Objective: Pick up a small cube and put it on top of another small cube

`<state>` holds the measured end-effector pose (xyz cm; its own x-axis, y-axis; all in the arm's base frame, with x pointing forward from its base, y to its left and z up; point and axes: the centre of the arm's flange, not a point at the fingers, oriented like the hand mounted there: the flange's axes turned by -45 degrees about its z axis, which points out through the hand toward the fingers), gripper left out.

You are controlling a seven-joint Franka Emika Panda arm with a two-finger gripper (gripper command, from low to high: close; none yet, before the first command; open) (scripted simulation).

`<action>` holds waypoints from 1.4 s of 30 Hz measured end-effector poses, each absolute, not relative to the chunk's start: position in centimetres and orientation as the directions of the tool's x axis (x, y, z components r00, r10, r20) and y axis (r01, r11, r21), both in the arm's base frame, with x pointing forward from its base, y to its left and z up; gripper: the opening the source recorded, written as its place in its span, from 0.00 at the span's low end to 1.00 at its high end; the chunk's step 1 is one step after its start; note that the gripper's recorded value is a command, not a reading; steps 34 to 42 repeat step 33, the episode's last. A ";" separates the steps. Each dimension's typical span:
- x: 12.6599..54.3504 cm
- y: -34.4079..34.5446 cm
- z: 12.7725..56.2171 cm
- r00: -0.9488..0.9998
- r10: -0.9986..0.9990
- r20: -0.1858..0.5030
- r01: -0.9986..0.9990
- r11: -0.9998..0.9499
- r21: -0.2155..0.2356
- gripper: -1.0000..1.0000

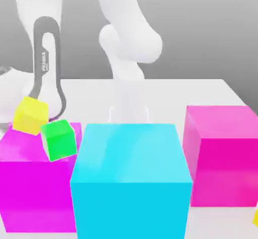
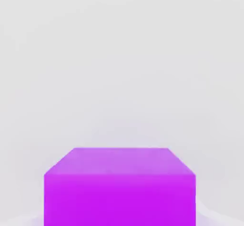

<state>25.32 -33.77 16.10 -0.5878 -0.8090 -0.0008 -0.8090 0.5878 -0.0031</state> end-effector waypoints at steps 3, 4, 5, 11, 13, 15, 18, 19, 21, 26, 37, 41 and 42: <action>25.5 -33.8 19.3 -0.585 -0.811 -0.001 -0.811 0.585 -0.009 0.00; 26.4 -34.2 20.5 -0.572 -0.820 -0.001 -0.820 0.572 -0.032 0.00; 27.7 -34.5 21.8 -0.546 -0.838 -0.001 -0.837 0.545 -0.053 0.00; 37.9 -32.2 31.8 -0.279 -0.960 -0.011 -0.942 0.276 -0.191 0.00; 40.5 -30.2 34.9 -0.173 -0.985 -0.013 -0.962 0.171 -0.212 0.00; 42.4 -27.6 37.5 -0.063 -0.998 -0.012 -0.976 0.064 -0.206 0.00; 44.2 -23.8 41.2 0.092 -0.996 -0.011 -0.979 -0.088 -0.185 0.00; 44.6 -22.4 42.4 0.144 -0.989 -0.010 -0.974 -0.140 -0.176 0.00; 45.4 -19.3 44.9 0.251 -0.968 -0.009 -0.956 -0.246 -0.159 0.00; 44.7 -14.5 46.4 0.394 -0.919 -0.004 -0.919 -0.394 -0.032 0.00; 44.4 -14.4 40.9 0.394 -0.919 -0.002 -0.919 -0.394 -0.005 1.00; 44.4 -14.4 40.9 0.394 -0.919 -0.002 -0.919 -0.394 -0.005 1.00; 44.4 -14.4 40.9 0.394 -0.919 -0.002 -0.919 -0.394 -0.005 1.00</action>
